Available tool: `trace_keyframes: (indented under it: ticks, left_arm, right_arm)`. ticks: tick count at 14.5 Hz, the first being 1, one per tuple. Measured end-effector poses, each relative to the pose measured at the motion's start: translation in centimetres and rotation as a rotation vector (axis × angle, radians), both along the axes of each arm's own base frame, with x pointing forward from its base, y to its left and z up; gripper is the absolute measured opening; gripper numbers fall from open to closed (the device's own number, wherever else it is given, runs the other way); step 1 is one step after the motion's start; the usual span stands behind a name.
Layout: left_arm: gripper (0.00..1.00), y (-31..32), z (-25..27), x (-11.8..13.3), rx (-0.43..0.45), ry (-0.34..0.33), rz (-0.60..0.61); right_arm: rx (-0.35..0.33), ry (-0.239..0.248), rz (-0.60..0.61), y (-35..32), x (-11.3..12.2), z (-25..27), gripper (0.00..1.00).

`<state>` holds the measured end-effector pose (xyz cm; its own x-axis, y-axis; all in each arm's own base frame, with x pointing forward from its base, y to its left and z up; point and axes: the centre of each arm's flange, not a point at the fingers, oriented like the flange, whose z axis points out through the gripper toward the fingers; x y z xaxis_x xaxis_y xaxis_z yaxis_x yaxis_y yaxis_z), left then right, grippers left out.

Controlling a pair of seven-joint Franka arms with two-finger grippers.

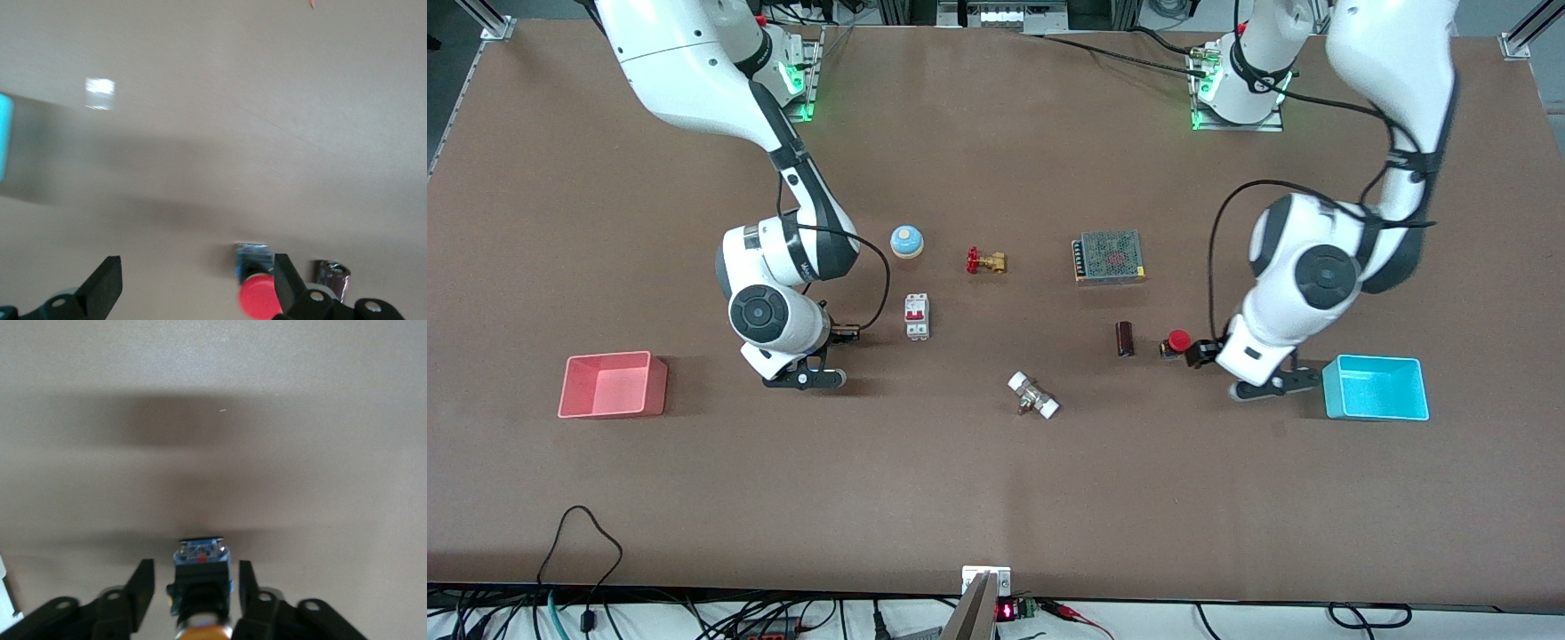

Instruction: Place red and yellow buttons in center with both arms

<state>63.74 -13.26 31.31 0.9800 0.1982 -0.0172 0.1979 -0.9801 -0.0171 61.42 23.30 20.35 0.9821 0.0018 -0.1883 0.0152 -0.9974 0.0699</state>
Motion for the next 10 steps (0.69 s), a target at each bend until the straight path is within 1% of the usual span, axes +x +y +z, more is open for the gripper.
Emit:
trace_keyframes:
  ticks: [2, 4, 6, 8, 10]
  left_arm:
    - [1.0, 2.1, 4.5, 1.3, -0.019, 0.039, -0.033]
    - [1.0, 4.9, 8.5, 2.0, -0.028, 0.081, -0.072]
    - [1.0, 8.2, 11.7, 2.2, -0.04, 0.098, -0.111]
    - [1.0, 11.4, 14.2, 1.8, -0.049, 0.1, -0.135]
    - [1.0, 14.2, 16.6, 0.7, -0.058, 0.107, -0.158]
  right_arm:
    - [0.001, -0.006, -0.002, -0.1, 0.2, 0.3, 0.83]
    - [0.008, -0.025, -0.005, -0.1, 0.6, 1.6, 1.0]
    - [0.019, -0.053, -0.01, -0.3, 1.2, 4.5, 1.0]
    - [0.036, -0.086, -0.016, -0.5, 1.6, 8.7, 1.0]
    - [0.046, -0.094, -0.02, -0.8, 1.6, 13.1, 1.0]
